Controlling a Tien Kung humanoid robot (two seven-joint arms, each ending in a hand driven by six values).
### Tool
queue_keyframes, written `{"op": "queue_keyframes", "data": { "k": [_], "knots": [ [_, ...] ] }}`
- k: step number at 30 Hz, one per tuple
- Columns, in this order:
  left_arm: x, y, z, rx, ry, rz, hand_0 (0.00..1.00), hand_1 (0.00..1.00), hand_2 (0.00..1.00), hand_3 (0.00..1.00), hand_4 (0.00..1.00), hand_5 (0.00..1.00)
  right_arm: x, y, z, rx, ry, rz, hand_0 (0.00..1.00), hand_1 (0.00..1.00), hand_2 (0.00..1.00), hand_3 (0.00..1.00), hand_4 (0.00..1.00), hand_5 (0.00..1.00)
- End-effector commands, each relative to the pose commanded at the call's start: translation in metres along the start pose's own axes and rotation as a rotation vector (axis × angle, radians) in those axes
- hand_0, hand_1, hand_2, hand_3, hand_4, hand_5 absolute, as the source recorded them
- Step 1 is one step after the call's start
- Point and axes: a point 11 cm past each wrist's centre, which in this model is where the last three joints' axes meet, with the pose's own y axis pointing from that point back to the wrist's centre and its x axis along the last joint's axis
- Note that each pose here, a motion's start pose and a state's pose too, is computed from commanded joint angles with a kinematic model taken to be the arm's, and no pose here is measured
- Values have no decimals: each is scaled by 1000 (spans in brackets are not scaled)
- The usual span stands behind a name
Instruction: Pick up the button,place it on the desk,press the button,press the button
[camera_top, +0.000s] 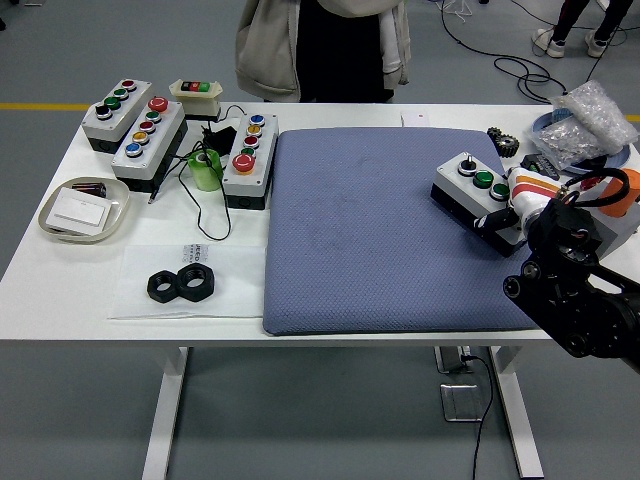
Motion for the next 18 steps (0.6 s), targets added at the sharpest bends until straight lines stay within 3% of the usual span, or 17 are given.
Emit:
{"op": "queue_keyframes", "data": {
  "k": [5,8,18],
  "knots": [
    [0,0,0,-1,2,1,681,644,736,780,675,998,13,10,-9,100,45,23,441,302,393,582,901,232],
    [1,0,1,-4,4,1,681,644,736,781,677,998,16,19,-20,215,54,10,432,296,390,578,891,215],
    [1,0,4,-8,9,1,681,644,737,780,675,998,0,58,-57,615,129,-175,417,306,389,564,881,204]
  ]
}}
